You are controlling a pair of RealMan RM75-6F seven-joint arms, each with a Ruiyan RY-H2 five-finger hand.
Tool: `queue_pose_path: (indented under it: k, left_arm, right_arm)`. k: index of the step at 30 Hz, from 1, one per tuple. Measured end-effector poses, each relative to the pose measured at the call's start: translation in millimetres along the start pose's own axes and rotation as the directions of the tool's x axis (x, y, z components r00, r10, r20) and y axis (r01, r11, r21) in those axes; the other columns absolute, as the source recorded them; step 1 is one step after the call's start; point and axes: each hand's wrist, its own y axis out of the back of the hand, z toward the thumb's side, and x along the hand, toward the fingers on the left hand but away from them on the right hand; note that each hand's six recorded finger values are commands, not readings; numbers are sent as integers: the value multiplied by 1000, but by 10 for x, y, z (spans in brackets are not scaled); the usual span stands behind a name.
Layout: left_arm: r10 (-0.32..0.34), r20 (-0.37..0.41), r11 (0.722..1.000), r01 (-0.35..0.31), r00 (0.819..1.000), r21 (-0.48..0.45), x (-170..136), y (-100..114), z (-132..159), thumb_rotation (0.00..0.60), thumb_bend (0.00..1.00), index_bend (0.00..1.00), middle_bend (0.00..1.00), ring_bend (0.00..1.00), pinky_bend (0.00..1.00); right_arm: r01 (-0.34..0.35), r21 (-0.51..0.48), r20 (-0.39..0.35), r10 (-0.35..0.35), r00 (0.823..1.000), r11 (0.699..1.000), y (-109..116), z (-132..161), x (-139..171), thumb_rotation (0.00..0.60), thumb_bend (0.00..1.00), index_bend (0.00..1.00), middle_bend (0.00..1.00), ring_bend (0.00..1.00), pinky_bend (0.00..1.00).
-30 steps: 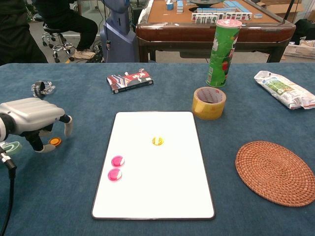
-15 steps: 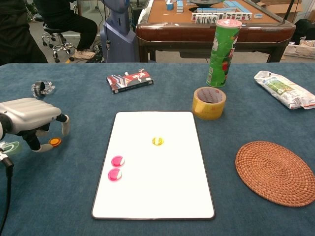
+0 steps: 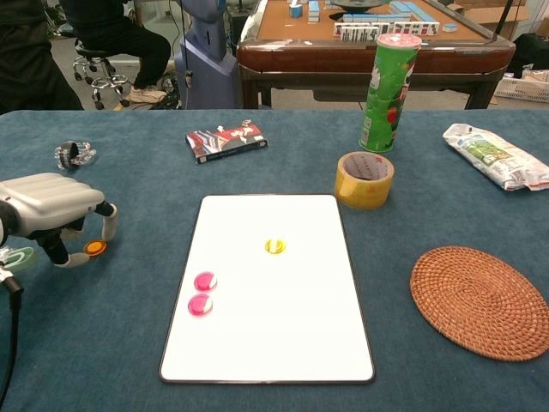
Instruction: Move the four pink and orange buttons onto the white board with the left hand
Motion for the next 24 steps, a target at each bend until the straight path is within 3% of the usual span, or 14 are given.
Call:
queue_pose_path:
  k: [24]
  left_arm:
    - [2,-10,1000,-2,1000,-6,2,-112,-60,600,357,500,1000,1000,1000]
  right_arm:
    - [-1,0,2,1,1000,1000,-2,1,-2,600,10,404,261,244,321]
